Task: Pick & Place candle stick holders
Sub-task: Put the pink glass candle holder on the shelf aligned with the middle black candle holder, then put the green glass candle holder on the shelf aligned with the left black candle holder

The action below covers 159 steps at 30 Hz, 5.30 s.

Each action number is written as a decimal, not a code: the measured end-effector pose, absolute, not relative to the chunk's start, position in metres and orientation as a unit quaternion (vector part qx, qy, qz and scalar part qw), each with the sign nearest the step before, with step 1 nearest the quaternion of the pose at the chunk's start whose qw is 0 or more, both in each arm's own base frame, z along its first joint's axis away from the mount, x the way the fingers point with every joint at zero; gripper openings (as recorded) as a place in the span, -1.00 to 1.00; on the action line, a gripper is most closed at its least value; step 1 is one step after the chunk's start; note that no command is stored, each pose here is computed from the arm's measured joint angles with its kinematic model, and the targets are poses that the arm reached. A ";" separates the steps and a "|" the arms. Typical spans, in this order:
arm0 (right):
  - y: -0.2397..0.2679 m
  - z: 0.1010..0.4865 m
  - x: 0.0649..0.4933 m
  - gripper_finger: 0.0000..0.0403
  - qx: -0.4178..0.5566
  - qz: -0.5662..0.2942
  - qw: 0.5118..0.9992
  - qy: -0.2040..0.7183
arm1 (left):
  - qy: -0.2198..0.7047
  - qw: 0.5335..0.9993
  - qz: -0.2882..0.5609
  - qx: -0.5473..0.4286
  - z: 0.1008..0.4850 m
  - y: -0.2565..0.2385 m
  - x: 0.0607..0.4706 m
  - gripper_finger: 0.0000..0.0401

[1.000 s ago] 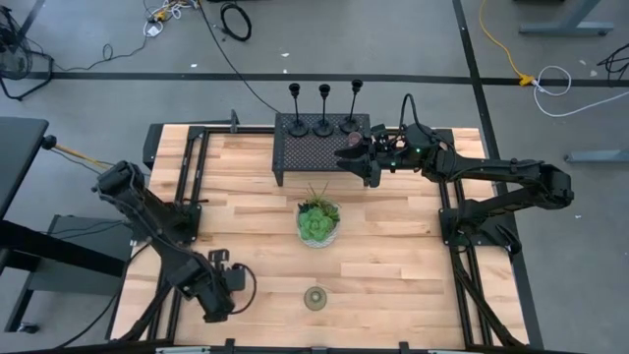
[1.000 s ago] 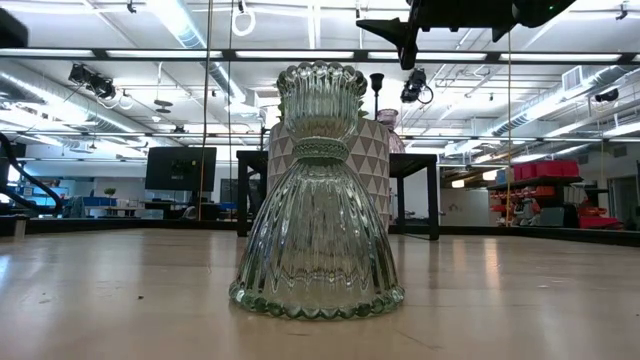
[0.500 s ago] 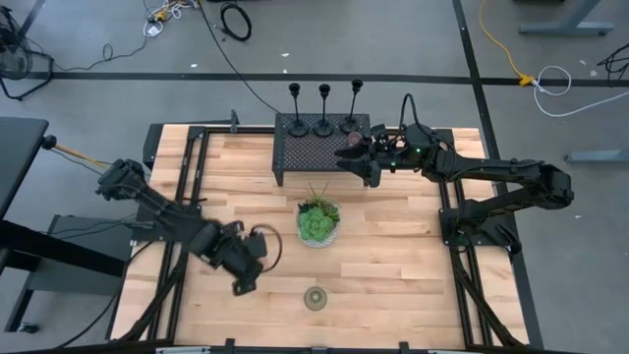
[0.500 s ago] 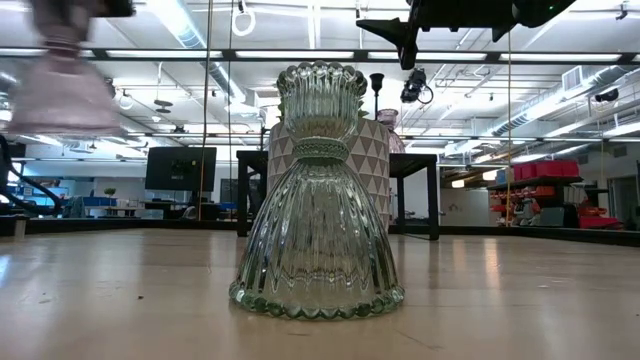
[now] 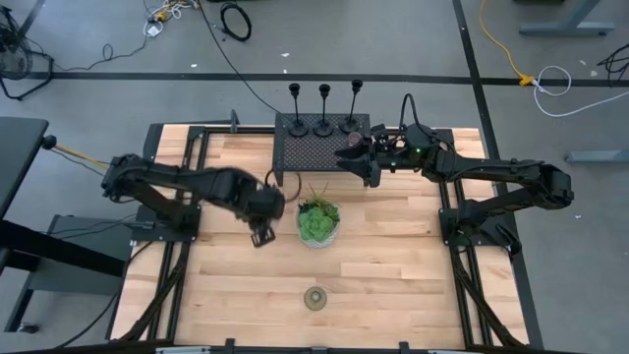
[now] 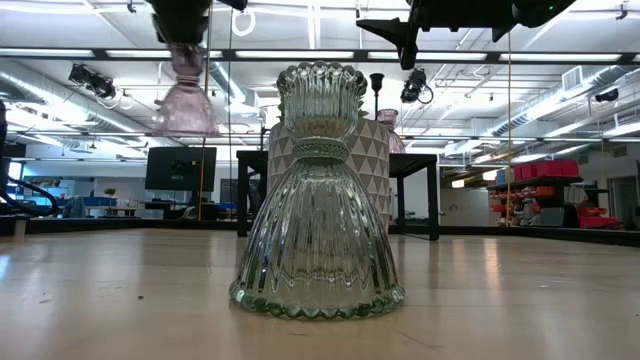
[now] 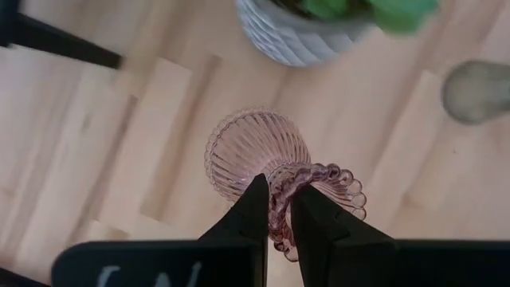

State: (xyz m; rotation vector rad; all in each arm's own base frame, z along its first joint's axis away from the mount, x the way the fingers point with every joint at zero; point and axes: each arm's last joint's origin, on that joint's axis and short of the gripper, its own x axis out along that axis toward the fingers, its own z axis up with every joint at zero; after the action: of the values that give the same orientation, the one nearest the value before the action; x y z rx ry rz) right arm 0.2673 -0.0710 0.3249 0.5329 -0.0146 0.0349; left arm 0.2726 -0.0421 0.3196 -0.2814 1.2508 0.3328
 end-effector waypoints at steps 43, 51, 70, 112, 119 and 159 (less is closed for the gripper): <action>-0.071 0.325 0.267 0.17 0.263 0.017 0.965 -0.007 | 0.363 0.911 0.152 -0.126 0.339 0.157 0.305 -0.84; -0.071 0.325 0.267 0.17 0.263 0.017 0.965 -0.007 | 0.367 0.910 0.150 -0.125 0.316 0.178 0.322 -0.84; -0.071 0.325 0.267 0.17 0.263 0.017 0.965 -0.007 | 0.333 0.925 0.115 -0.140 0.316 0.185 0.327 -0.83; -0.071 0.325 0.267 0.17 0.263 0.017 0.965 -0.007 | 0.322 0.930 0.124 -0.130 0.318 0.185 0.329 -0.68; -0.071 0.325 0.267 0.17 0.263 0.017 0.965 -0.007 | 0.311 0.935 0.125 -0.120 0.320 0.182 0.333 -0.68; -0.071 0.325 0.267 0.17 0.263 0.017 0.965 -0.007 | 0.303 0.936 0.152 -0.095 0.327 0.179 0.332 -0.34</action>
State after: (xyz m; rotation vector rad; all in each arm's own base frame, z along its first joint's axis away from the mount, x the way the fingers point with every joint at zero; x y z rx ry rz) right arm 0.2673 -0.0710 0.3249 0.5329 -0.0142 0.0350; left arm 0.3318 0.1787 0.3267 -0.1945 0.6183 0.3098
